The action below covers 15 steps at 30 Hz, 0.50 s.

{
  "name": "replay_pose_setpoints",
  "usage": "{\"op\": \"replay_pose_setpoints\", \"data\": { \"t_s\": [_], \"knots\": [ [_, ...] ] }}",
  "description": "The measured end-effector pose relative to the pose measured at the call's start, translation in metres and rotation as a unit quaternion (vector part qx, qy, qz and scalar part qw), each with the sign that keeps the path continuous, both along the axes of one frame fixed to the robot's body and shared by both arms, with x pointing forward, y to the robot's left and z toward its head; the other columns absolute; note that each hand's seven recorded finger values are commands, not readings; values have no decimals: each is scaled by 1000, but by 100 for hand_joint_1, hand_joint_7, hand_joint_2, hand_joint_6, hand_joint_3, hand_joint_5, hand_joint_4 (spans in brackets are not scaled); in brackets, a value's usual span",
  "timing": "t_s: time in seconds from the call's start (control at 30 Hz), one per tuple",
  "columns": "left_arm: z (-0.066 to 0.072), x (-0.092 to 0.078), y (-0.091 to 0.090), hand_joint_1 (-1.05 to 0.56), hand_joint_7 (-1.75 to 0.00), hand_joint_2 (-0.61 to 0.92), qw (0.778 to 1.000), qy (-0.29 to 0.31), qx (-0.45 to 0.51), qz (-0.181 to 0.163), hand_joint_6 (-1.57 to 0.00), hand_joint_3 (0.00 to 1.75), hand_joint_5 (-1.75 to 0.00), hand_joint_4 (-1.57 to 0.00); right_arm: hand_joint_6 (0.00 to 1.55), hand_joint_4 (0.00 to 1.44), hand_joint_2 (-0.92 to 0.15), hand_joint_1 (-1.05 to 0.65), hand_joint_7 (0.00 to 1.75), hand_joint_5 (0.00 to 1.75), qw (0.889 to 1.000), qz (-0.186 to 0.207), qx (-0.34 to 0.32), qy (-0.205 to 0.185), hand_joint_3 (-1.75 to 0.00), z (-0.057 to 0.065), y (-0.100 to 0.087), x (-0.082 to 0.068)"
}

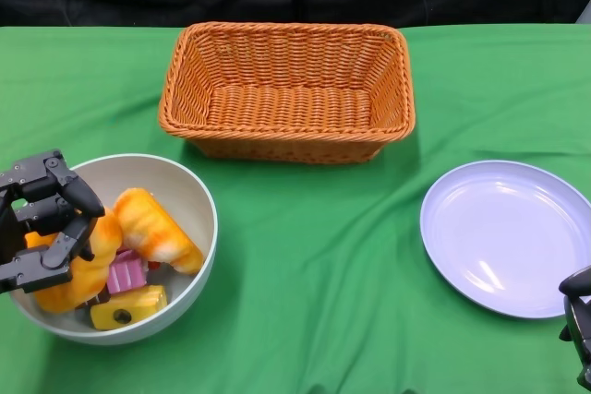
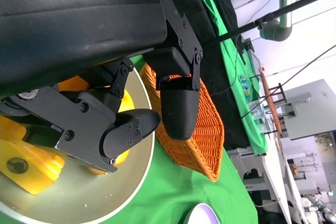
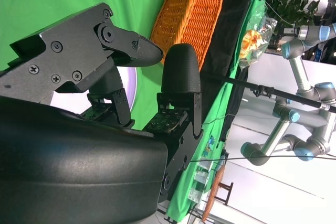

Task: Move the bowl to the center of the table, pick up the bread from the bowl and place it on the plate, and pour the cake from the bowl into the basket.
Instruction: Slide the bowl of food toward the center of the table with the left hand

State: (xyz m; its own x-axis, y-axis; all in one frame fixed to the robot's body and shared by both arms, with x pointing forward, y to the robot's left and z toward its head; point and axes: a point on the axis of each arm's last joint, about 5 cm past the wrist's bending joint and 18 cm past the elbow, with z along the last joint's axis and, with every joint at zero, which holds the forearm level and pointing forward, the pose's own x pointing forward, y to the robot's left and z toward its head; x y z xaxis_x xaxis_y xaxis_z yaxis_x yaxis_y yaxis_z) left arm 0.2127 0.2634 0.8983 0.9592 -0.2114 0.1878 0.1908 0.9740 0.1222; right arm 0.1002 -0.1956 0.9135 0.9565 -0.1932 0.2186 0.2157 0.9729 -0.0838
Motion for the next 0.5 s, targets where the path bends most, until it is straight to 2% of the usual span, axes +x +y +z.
{"op": "replay_pose_setpoints", "data": {
  "t_s": [0.5],
  "knots": [
    [-2,0,0,-8,-137,67,1000,2,8,1,-70,90,-167,-74,63,63,-63,-12,131,165,1000,1,0,-2,-83,-1,0,0]
  ]
}}
